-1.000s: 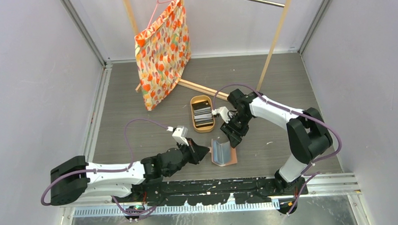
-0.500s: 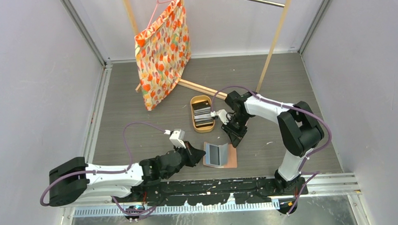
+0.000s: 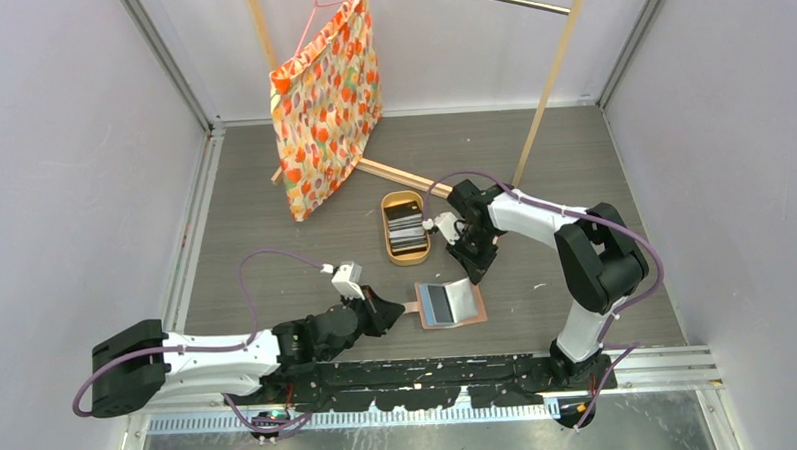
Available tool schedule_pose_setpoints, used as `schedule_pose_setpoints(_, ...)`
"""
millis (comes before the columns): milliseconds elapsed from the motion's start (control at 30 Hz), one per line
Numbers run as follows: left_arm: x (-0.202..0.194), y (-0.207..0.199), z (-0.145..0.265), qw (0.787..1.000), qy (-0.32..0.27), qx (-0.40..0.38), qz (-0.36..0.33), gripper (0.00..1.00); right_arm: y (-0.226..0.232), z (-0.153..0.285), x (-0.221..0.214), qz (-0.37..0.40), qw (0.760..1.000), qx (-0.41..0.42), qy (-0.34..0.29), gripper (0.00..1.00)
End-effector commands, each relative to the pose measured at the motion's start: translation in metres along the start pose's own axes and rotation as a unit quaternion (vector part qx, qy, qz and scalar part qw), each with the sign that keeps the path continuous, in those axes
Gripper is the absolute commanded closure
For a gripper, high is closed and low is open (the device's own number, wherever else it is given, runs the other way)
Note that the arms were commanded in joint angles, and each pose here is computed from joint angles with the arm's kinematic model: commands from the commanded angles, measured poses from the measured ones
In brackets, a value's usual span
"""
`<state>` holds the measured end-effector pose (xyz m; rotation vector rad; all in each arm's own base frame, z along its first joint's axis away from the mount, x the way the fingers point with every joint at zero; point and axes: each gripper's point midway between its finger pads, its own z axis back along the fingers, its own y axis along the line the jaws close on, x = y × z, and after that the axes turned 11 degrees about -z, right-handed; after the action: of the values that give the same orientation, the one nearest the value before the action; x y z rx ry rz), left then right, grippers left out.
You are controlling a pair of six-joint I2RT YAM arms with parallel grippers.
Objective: Put the credit cards into the card holder
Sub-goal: Open the card holder at the center of the board.
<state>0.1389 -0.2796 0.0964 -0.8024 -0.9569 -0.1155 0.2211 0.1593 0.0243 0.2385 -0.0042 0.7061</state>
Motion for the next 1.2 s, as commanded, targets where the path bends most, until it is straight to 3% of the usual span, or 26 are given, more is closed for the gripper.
schedule_pose_setpoints(0,0.002,0.006,-0.002,1.0,-0.009,0.016,0.008,1.0,-0.009,0.009,0.011,0.003,0.999,-0.035,-0.029,0.98)
schedule_pose_setpoints(67,-0.003,0.012,-0.004,0.999,0.0,0.032,0.007,0.99,-0.005,0.011,0.012,0.006,0.999,-0.025,-0.033,0.96)
schedule_pose_setpoints(367,-0.016,0.025,-0.01,0.995,0.037,0.087,-0.009,0.97,0.007,0.045,0.02,0.024,0.995,0.002,-0.097,0.65)
schedule_pose_setpoints(533,-0.003,0.018,-0.002,0.994,0.045,0.093,-0.035,0.71,0.025,0.075,0.021,0.054,0.985,0.045,-0.158,0.57)
schedule_pose_setpoints(667,0.009,0.015,0.007,0.993,0.047,0.093,-0.061,0.6,0.063,0.093,0.017,0.092,0.969,0.136,-0.186,0.57)
schedule_pose_setpoints(867,0.024,-0.013,0.011,0.998,0.025,0.023,-0.059,0.56,0.094,0.099,0.013,0.099,0.953,0.225,-0.178,0.66)
schedule_pose_setpoints(1067,0.01,-0.02,-0.005,0.998,0.037,0.014,-0.052,0.65,0.105,0.084,0.01,0.091,0.953,0.258,-0.131,0.86)
schedule_pose_setpoints(1167,0.003,-0.023,-0.015,0.997,0.051,0.013,-0.053,0.64,0.093,0.059,0.011,0.066,0.969,0.221,-0.095,0.9)
